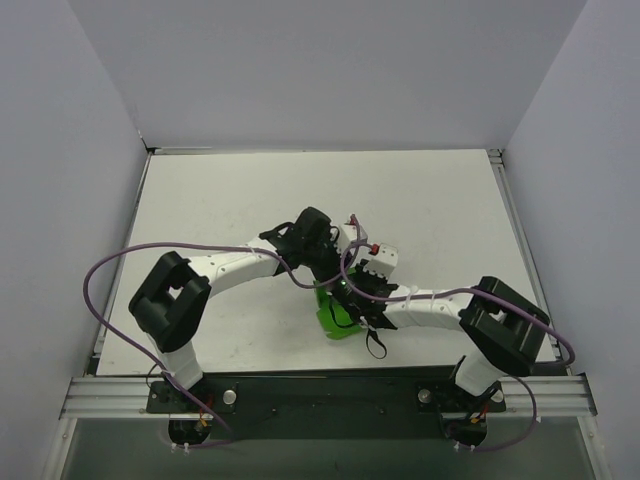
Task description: Fold the paper box
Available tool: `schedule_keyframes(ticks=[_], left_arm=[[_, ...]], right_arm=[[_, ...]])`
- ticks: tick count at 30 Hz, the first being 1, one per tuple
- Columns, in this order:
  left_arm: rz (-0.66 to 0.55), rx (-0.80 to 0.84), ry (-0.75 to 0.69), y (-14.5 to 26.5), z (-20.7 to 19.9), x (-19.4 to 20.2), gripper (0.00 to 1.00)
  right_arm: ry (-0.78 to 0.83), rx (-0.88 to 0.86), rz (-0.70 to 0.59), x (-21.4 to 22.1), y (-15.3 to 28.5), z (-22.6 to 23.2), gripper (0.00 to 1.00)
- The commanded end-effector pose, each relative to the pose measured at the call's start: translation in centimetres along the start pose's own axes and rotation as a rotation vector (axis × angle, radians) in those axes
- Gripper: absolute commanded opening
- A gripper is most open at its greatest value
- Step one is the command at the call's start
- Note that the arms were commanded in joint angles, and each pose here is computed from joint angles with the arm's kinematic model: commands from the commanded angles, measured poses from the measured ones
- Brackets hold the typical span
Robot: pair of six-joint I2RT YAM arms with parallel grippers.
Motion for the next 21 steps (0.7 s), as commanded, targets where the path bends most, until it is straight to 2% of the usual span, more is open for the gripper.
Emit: schedule_keyframes(ticks=[1,12,16,18,19,21], left_arm=[[0.110,0.110,0.089,1.6,-2.1,2.2,0.25],[0.124,0.104,0.104,1.4,-1.9,2.4,0.25],[0.140,0.049,0.146,1.5,-0.8,2.7,0.25],[0.145,0.019,0.178,1.6,-0.1,2.8,0.25],[0.148,0.011,0.186,1.5,0.1,2.8,0.25],[0.159,-0.003,0.215,1.5,0.6,3.0,0.25]], right_arm=[[0.313,0.358,-0.221,-2.7,-0.7,-8.9,0.00],[0.308,0.341,-0.254,-3.2,-0.2,-8.6,0.00],[0.350,0.292,-0.271,-3.8,1.0,-7.7,0.00],[0.353,0.245,-0.276,-4.2,2.1,-7.2,0.07],[0.357,0.226,-0.276,-4.2,2.5,-7.0,0.16],[0.376,0.176,-0.277,-4.5,3.6,-6.3,0.23]])
Point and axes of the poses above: each gripper's point midway between its finger pads, its own y axis back along the fingers, its own z axis along the line the jaws close on, x = y × z, the point moved 3 cm from there along y, back along the fingers, and after that the axes turned 6 degrees about -y, right-handed, at the moved point
